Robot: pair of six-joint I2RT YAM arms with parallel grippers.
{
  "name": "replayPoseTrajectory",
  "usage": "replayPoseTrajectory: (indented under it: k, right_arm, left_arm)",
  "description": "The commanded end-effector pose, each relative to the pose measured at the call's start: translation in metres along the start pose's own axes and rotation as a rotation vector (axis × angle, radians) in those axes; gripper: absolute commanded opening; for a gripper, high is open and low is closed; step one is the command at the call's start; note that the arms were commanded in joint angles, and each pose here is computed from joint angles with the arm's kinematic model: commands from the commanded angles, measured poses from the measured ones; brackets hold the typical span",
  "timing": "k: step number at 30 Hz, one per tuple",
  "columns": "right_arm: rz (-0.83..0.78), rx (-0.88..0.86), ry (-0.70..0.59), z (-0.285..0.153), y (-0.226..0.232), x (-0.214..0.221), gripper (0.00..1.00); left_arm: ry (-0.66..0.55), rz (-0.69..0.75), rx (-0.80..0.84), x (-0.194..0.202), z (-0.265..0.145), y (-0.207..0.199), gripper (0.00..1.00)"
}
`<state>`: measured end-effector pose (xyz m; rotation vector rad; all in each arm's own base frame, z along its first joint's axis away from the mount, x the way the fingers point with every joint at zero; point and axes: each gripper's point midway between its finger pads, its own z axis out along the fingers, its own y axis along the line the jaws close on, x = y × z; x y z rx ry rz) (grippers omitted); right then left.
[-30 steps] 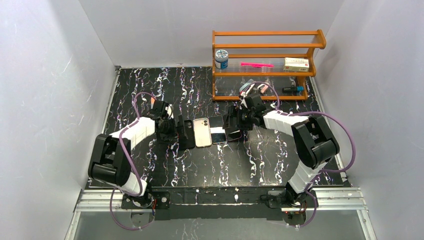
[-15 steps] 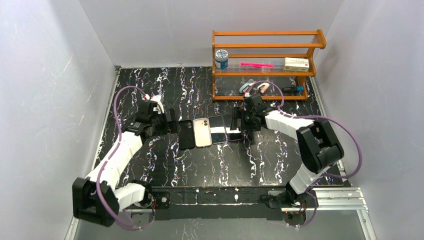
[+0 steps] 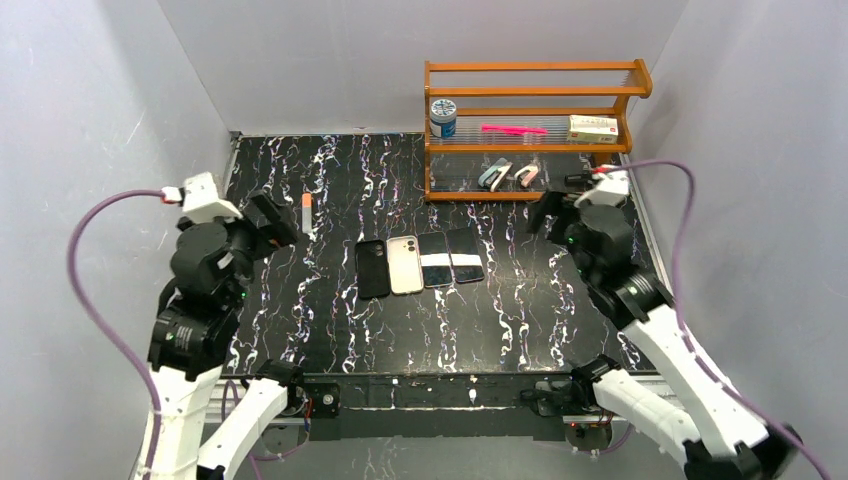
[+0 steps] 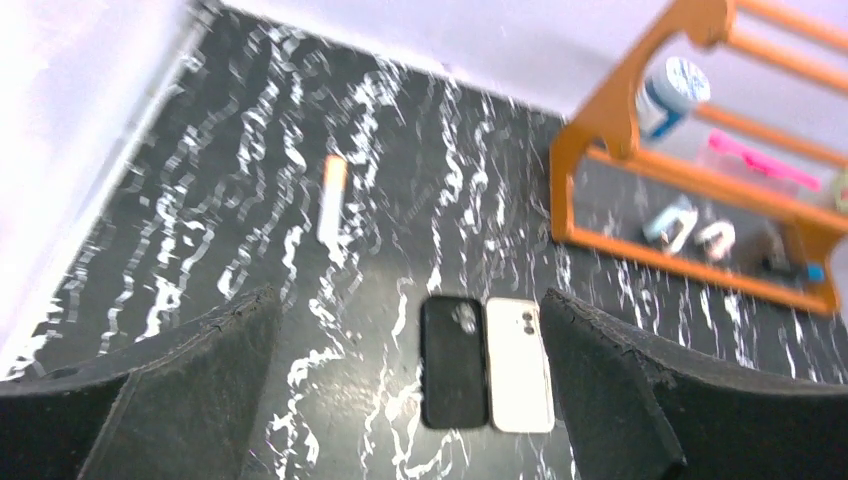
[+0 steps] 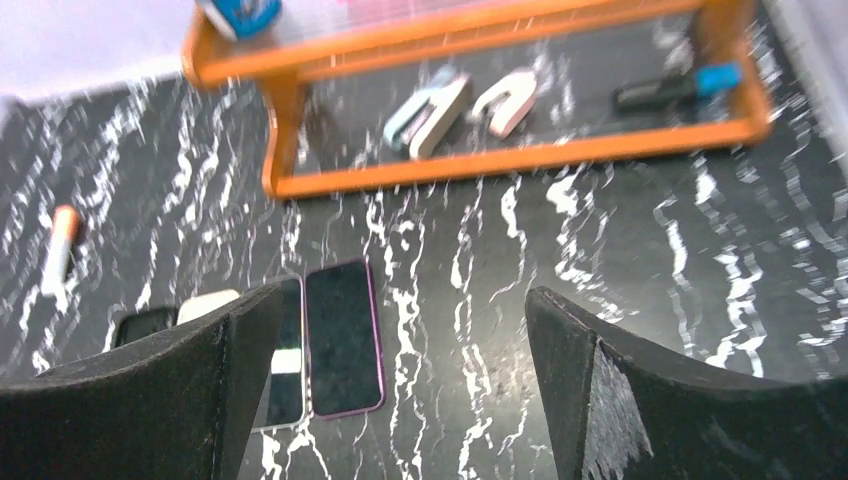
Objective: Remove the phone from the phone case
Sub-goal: Reset both arms
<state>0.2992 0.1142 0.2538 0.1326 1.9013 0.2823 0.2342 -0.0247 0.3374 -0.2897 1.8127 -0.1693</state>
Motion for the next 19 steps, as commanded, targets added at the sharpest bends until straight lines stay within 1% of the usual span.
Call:
replayPoseTrajectory:
  k: [1,4,6,10,14,19]
  right_arm:
    - [-0.033,0.078,-0.224,-0.043,-0.032,-0.045,0.99]
    - [-0.011,0.090,-0.334,-0.072,-0.044,-0.065,0.99]
    - [-0.006,0.110,-0.373,-0.085,-0.053,-0.070,0.99]
    - [0.004,0.121,-0.408,-0.099,-0.062,-0.068,0.99]
    - [0.013,0.124,-0.441,-0.105,-0.068,-0.067,0.99]
    - [0.004,0.127,-0.436,-0.102,-0.069,-0.063,0.99]
  left_arm:
    - [-0.046,0.040,-0.204,-0.018,-0.024,0.040,0.98]
    - [-0.074,0.039,-0.201,-0.025,-0.035,0.042,0.98]
    - [-0.082,0.040,-0.201,-0.026,-0.037,0.043,0.98]
    - [-0.087,0.048,-0.232,-0.023,-0.034,0.048,0.98]
    - [-0.092,0.050,-0.218,-0.021,-0.032,0.046,0.98]
    - [-0.088,0.053,-0.226,-0.018,-0.029,0.047,0.98]
